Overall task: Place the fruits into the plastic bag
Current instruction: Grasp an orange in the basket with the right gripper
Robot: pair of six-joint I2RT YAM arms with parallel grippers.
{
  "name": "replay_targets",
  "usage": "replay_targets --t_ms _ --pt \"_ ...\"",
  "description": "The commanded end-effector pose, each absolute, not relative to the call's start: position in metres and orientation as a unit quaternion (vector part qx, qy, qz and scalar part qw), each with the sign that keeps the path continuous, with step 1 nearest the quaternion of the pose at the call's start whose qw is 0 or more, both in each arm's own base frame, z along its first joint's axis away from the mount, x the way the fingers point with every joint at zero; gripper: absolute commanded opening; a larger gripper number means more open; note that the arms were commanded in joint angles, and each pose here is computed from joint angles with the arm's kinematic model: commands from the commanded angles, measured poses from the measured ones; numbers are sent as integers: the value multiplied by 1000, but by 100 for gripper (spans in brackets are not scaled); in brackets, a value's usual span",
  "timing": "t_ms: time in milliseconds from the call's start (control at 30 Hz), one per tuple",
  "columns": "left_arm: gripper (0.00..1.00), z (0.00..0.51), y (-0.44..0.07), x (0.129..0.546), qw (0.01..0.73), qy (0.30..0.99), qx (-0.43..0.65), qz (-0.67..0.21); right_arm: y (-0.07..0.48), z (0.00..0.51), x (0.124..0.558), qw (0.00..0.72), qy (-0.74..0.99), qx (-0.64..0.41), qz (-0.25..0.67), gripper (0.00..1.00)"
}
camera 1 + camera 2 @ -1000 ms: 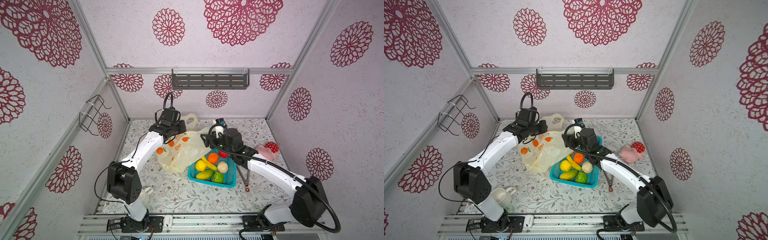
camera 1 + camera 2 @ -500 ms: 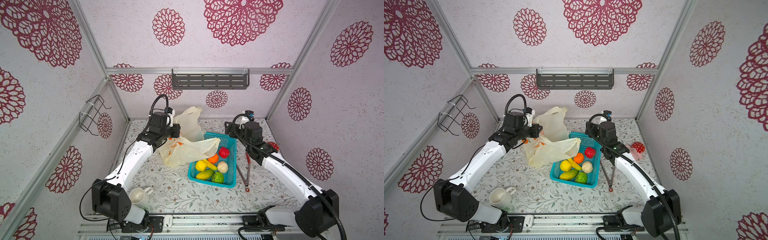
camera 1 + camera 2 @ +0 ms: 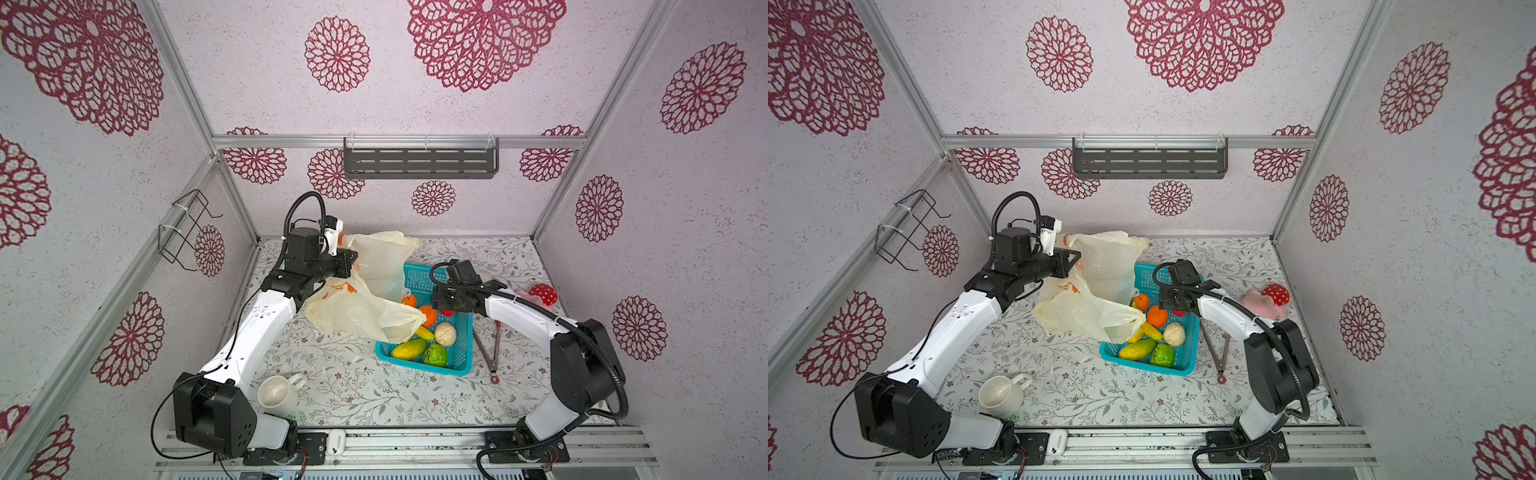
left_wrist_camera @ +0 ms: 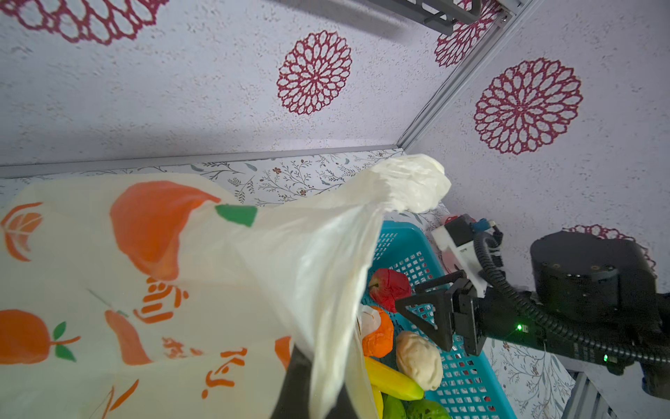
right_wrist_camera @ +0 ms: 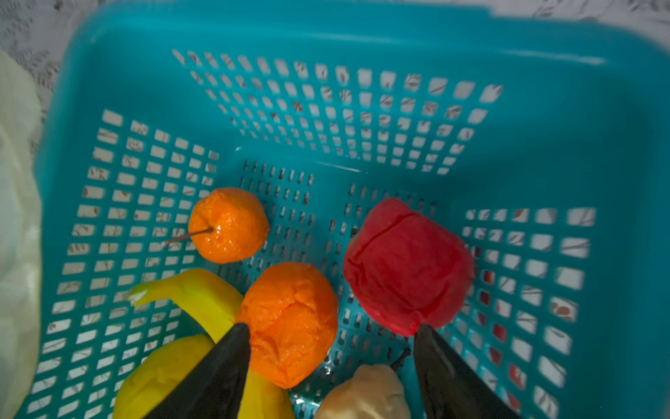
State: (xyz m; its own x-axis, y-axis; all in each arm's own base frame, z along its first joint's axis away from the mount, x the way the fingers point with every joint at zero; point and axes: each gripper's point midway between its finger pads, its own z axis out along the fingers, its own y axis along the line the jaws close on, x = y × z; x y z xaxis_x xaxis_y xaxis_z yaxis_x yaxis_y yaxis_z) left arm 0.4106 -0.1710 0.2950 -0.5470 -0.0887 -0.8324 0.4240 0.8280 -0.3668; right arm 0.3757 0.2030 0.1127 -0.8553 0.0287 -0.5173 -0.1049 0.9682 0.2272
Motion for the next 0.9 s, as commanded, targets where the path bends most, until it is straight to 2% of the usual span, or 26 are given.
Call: replay_targets --t_ms 0,200,567,667,800,867 --pt "0 300 -171 412 480 825 107 -277 225 123 366 254 954 -73 144 74" --pt "0 300 -168 410 484 825 100 -272 242 99 360 217 958 -82 170 75" --pt "0 309 -168 407 495 818 102 -277 242 64 369 193 969 -68 137 81" --pt "0 307 -167 408 492 819 96 -277 242 63 369 196 969 -69 136 73" --pt "0 305 -167 407 491 820 96 -278 239 74 373 214 966 -70 130 52" --pt "0 305 -166 407 491 820 96 -277 238 87 375 230 961 -74 131 49"
